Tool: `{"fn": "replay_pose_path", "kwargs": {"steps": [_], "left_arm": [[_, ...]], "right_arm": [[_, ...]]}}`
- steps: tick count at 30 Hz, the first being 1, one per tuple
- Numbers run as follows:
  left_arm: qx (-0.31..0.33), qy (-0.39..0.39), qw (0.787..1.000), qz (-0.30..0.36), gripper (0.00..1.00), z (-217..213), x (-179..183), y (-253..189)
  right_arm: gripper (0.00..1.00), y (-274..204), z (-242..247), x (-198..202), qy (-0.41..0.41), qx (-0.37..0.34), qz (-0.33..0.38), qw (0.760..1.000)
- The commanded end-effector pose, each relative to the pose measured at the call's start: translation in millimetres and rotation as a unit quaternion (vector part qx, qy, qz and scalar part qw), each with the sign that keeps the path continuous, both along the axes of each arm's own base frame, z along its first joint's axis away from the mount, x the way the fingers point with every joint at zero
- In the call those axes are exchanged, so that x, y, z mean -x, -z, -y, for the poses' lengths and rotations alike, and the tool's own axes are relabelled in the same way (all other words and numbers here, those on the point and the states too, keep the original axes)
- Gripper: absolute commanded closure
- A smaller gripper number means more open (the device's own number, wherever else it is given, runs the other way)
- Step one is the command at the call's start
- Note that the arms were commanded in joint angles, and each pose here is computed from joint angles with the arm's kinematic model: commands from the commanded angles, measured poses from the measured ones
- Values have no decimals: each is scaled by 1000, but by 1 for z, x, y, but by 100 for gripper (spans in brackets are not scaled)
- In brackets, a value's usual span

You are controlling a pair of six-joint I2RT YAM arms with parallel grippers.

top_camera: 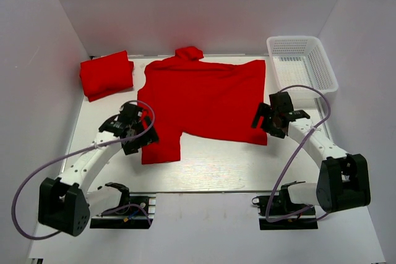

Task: Fold and stack the t-shirts
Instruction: Grap the side of the flattened tshirt closest away from the robot with both arms

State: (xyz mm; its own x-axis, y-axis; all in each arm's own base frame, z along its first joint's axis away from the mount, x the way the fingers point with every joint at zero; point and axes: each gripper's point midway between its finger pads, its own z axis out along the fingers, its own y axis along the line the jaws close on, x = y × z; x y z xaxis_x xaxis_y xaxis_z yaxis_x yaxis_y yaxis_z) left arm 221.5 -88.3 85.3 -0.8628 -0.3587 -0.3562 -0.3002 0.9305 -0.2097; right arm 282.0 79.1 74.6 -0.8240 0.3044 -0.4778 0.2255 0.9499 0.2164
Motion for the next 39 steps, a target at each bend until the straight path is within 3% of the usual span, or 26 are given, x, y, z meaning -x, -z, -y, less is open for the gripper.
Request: {"fn": "replay_pose_path", "kwargs": {"steps": [1,8,16,24,29,32,36,39], "left_arm": [[8,-63,998,-29,0,-7,26,16],[12,-90,996,-11,0,-14,32,32],[-15,-97,995,-34,0,-19,27,54],[5,-121,992,-21,24,-21,38,76],[4,-116,993,-19,25,-22,39,86],[1,-100,995,-31,34,-18,39,97],[-23,-90,993,-66,55,-20,45,103],[-22,-84,994,-73,89,-20,48,103]], "right_arm": [[10,-2,4,2,15,2,6,1000],[10,-10,3,0,11,-2,22,1000],[10,-3,8,-1,26,8,15,1000],[10,-3,7,-4,23,7,10,1000],[10,-5,6,-5,17,6,12,1000],[10,-7,5,-5,17,5,12,1000],[10,-12,7,-6,24,8,18,1000],[10,-13,10,-6,27,13,20,999]]}}
